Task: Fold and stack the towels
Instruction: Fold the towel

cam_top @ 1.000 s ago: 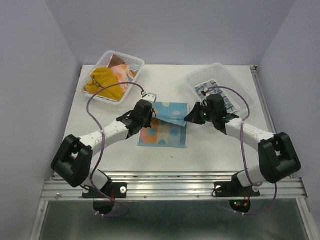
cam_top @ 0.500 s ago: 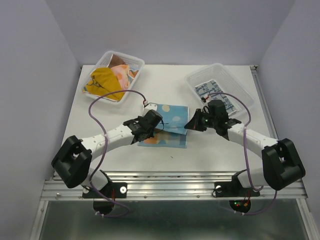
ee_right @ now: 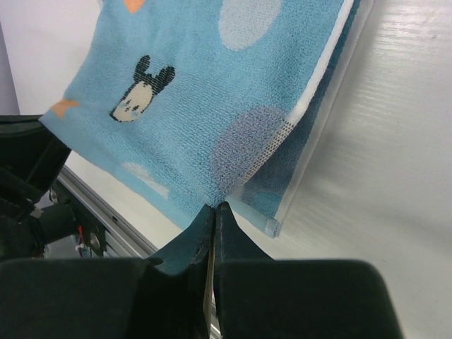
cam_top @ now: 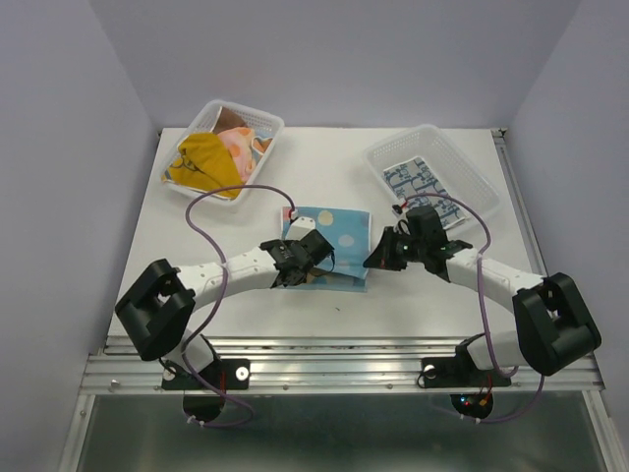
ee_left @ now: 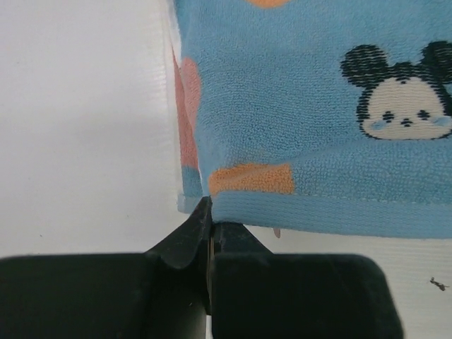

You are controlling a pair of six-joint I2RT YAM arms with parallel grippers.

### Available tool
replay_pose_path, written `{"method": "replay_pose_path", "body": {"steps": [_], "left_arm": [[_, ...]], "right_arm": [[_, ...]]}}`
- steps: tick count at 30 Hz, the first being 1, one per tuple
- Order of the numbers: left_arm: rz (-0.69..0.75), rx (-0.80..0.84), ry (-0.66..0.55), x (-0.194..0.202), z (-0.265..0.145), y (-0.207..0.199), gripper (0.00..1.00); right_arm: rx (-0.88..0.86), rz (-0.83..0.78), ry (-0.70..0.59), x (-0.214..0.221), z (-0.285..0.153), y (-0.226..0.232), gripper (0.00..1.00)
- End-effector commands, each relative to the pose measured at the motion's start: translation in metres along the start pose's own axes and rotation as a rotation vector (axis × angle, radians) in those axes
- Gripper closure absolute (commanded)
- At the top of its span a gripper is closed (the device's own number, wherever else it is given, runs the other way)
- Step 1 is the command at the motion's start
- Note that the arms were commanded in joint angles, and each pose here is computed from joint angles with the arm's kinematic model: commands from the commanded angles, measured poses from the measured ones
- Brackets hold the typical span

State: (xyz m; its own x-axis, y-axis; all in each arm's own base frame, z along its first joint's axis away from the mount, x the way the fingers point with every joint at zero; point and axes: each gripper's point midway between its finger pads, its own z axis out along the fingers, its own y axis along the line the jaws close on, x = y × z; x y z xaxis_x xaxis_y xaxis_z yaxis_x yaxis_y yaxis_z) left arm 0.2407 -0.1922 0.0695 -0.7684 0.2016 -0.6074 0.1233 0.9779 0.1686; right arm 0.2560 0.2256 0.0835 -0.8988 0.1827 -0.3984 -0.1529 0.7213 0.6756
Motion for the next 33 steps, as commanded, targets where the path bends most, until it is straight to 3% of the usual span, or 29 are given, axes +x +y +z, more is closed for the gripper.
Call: {"method": "replay_pose_path", "body": {"steps": [1,2,3,6,8,10,11,14,15,17,18,21,22,28,33], "left_arm": [[-0.003,-0.114,0.021,0.009,0.000,0.016,0.93],[0.003,-0.122,0.031,0.011,0.003,0.015,0.90],[0.011,-0.124,0.034,0.013,0.003,0.014,0.79],[0.023,-0.143,0.055,0.020,0.008,0.014,0.67],[0.029,-0.148,0.061,0.024,0.007,0.012,0.57],[0.028,-0.138,0.055,0.026,0.002,0.008,0.37],[0.020,-0.125,0.049,0.025,-0.003,0.008,0.01],[0.006,-0.085,0.036,0.025,-0.014,0.001,0.01],[0.004,-0.063,0.022,0.025,-0.021,-0.001,0.01],[-0.018,-0.059,0.011,0.022,-0.028,0.001,0.01],[-0.036,-0.051,-0.003,0.017,-0.033,0.003,0.01],[-0.074,-0.005,-0.044,0.002,-0.048,0.002,0.01],[-0.086,0.020,-0.057,-0.004,-0.052,-0.001,0.01],[-0.179,0.187,-0.241,-0.074,-0.072,-0.024,0.01],[-0.259,0.200,-0.301,-0.137,-0.032,0.006,0.01]], "right_arm": [[-0.009,-0.014,0.040,0.014,0.005,-0.005,0.99],[-0.006,-0.009,0.047,0.016,0.006,-0.007,0.99],[-0.003,-0.007,0.048,0.016,0.007,-0.008,0.99],[0.019,0.002,0.059,0.019,0.010,-0.014,0.98],[0.027,0.005,0.067,0.021,0.010,-0.016,0.92],[0.041,0.009,0.086,0.026,0.011,-0.020,0.80],[0.048,0.004,0.088,0.027,0.011,-0.021,0.79],[0.068,0.000,0.090,0.027,0.010,-0.024,0.68],[0.065,-0.008,0.095,0.028,0.009,-0.023,0.49],[0.043,-0.038,0.095,0.026,0.005,-0.017,0.40],[0.039,-0.049,0.097,0.026,0.003,-0.016,0.30],[0.056,-0.087,0.077,0.021,-0.004,-0.013,0.20],[0.058,-0.100,0.069,0.019,-0.006,-0.012,0.00],[0.035,-0.200,-0.119,-0.031,-0.027,0.020,0.00],[0.140,-0.191,-0.283,-0.079,-0.031,0.021,0.00]]}}
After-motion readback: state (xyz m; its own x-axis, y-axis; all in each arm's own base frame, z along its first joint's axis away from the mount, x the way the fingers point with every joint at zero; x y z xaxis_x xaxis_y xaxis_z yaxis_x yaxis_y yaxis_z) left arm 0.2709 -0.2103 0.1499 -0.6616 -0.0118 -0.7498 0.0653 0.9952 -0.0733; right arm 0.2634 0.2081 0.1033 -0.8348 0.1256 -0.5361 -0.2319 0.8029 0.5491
